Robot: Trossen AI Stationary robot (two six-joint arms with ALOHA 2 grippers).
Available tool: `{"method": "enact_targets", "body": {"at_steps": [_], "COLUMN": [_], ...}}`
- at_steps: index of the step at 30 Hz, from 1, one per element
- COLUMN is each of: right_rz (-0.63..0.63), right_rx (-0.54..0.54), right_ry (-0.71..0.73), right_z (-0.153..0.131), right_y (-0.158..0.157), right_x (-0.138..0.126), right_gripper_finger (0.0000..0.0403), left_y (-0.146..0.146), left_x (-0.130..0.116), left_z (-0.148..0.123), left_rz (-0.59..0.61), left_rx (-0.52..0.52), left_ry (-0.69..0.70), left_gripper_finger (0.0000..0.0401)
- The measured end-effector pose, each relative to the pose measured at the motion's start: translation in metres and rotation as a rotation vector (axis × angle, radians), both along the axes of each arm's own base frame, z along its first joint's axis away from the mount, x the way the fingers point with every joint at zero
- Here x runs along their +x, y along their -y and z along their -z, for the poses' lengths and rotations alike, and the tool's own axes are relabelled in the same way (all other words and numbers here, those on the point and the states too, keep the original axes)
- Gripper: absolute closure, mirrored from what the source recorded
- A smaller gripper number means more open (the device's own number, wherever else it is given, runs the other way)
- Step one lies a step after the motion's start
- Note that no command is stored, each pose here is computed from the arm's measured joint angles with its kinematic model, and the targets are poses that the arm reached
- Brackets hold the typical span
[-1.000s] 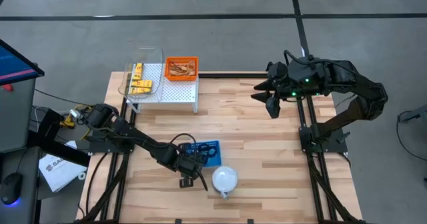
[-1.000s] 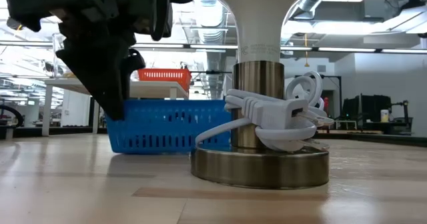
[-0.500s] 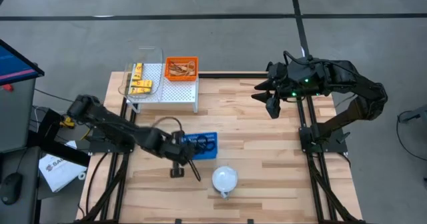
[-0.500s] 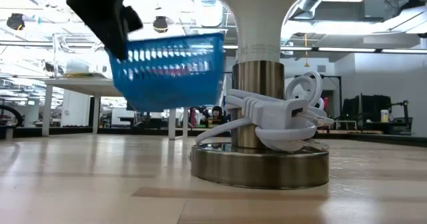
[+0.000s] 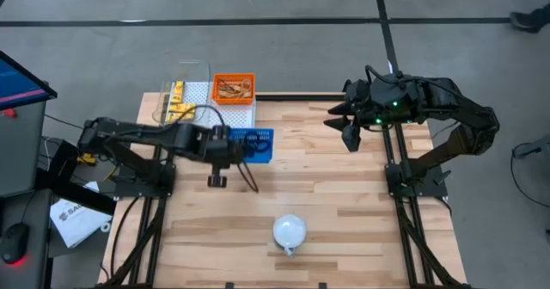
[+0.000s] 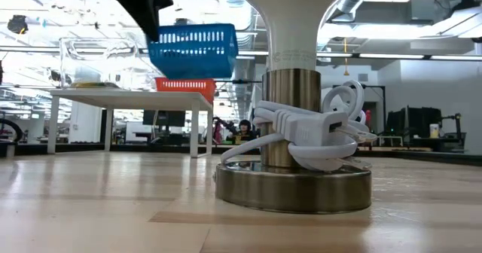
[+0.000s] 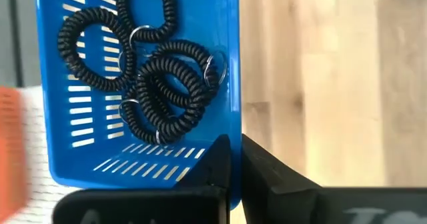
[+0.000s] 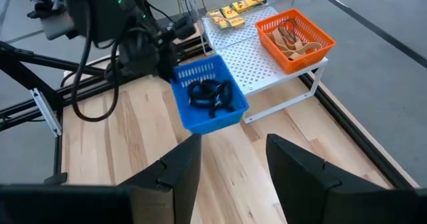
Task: Pick & Place Office Desk Supplies
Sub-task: Put the blue basket with filled spring keychains on the shelf
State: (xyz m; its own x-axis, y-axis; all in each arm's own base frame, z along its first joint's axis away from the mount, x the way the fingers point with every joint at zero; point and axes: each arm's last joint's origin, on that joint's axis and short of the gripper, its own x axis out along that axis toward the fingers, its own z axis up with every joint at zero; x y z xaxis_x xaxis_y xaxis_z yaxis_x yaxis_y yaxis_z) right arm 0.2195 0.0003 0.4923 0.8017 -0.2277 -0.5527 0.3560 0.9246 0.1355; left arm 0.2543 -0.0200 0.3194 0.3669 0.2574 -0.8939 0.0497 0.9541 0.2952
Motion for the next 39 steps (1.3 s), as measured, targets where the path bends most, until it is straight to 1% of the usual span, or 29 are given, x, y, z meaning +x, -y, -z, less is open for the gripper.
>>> {"method": "enact_targets", "body": {"at_steps": [5, 8, 13, 18, 23, 27, 35, 39], "right_rz": [0.004, 0.003, 0.000, -0.001, -0.002, -0.001, -0.001, -0.001], "right_rx": [-0.003, -0.004, -0.009, -0.010, -0.011, -0.011, -0.011, -0.010], "right_ry": [0.000, -0.001, -0.003, -0.003, -0.003, -0.003, -0.003, -0.003], "right_z": [0.000, 0.000, 0.000, 0.000, 0.000, 0.000, 0.000, 0.000], "right_y": [0.000, 0.000, 0.000, 0.000, 0.000, 0.000, 0.000, 0.000], "right_x": [0.000, 0.000, 0.000, 0.000, 0.000, 0.000, 0.000, 0.000], "right_gripper_finger": [0.0237, 0.0237, 0.0237, 0.0237, 0.0237, 0.0237, 0.0237, 0.0237], "left_y": [-0.022, -0.035, -0.058, -0.065, -0.078, -0.087, -0.090, -0.094], "left_x": [0.001, -0.003, -0.011, -0.014, -0.016, -0.020, -0.022, -0.025], "left_z": [-0.007, -0.009, -0.015, -0.013, -0.011, -0.010, -0.009, -0.009], "left_rz": [0.034, 0.028, -0.039, -0.021, -0.090, -0.132, -0.134, -0.152], "left_rx": [0.046, 0.062, 0.070, 0.076, 0.106, 0.099, 0.053, 0.047], "left_ry": [-0.025, -0.042, -0.034, -0.078, -0.103, -0.115, -0.129, -0.145], "left_gripper_finger": [0.0400, 0.0400, 0.0400, 0.0400, 0.0400, 0.0400, 0.0400, 0.0400]}}
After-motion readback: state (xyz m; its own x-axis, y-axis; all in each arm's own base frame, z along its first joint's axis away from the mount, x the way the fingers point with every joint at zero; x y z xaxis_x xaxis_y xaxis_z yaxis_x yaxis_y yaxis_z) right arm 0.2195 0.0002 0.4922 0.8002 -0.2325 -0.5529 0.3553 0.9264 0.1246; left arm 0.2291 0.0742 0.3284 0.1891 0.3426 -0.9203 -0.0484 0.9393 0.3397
